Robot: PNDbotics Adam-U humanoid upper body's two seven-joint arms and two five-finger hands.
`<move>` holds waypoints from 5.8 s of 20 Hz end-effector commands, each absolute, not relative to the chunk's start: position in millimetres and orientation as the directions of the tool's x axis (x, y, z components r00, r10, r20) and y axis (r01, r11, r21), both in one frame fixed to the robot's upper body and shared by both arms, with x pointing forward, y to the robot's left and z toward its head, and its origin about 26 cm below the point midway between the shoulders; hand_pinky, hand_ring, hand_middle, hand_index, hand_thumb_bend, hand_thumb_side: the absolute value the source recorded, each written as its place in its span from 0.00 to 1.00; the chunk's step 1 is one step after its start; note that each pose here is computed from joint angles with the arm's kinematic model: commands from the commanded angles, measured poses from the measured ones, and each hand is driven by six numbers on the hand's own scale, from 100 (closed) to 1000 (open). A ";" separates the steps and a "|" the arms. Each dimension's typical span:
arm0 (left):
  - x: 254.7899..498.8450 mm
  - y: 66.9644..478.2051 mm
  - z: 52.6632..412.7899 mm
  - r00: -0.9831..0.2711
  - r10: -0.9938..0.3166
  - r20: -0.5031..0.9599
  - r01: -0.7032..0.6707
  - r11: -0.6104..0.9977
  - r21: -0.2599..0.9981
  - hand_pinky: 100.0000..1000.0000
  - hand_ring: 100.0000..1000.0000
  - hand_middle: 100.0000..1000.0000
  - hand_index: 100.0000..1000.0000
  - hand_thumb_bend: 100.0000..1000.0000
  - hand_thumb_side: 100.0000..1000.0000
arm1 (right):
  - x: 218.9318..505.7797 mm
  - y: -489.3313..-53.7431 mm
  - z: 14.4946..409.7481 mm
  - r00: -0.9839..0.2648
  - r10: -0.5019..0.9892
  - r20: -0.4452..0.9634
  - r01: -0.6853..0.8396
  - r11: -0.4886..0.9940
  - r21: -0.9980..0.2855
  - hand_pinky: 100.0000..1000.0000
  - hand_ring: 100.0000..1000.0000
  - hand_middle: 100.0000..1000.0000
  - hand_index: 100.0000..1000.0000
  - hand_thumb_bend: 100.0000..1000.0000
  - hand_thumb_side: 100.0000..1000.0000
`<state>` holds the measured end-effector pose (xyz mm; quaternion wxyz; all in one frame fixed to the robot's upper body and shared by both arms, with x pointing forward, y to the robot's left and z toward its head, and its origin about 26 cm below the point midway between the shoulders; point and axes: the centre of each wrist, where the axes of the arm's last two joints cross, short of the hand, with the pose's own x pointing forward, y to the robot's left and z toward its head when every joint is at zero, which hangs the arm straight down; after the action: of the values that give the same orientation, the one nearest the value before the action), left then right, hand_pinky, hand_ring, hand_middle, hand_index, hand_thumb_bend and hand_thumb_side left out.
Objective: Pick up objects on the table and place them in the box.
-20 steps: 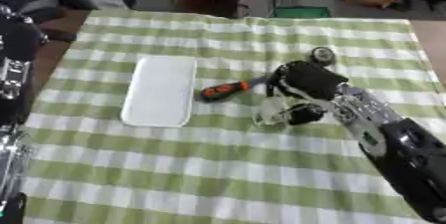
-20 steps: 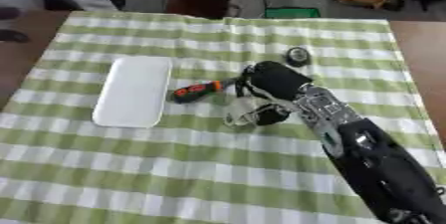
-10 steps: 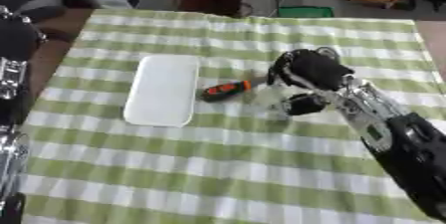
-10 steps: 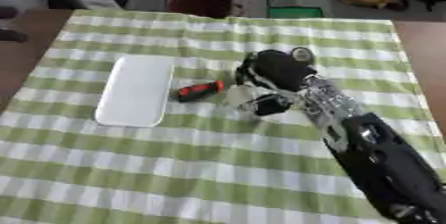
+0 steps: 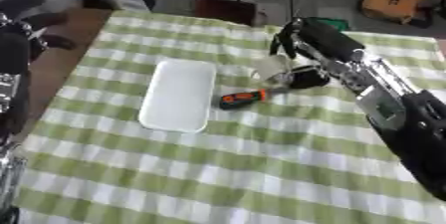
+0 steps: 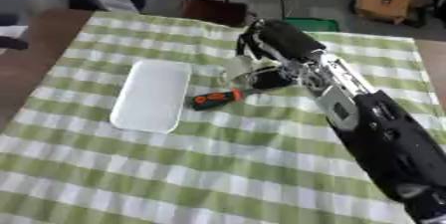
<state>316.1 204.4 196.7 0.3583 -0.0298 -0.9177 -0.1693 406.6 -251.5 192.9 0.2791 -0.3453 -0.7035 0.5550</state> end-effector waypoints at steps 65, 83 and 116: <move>310.1 176.4 220.5 -0.787 0.062 0.614 0.321 0.891 0.321 0.59 0.74 0.84 0.82 0.63 0.74 | 400.5 -249.6 231.5 -0.563 0.825 -0.059 0.286 0.127 -0.950 0.62 0.49 0.51 0.67 0.53 0.53; 314.8 229.4 198.2 -0.739 -0.190 0.646 0.036 0.947 0.319 0.59 0.76 0.86 0.83 0.64 0.74 | 305.7 -270.1 220.9 -0.768 0.634 0.092 0.205 0.379 -0.902 0.59 0.46 0.51 0.68 0.53 0.45; 315.2 226.3 194.5 -0.736 -0.174 0.654 0.045 0.951 0.305 0.58 0.75 0.85 0.82 0.62 0.75 | 297.4 -273.0 223.6 -0.760 0.603 0.241 0.066 0.441 -0.895 0.59 0.46 0.51 0.68 0.49 0.40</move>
<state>316.7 224.8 188.9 0.3713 0.0328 -0.9156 -0.1510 300.8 -272.9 214.6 0.2929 -0.1989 -0.7997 0.4850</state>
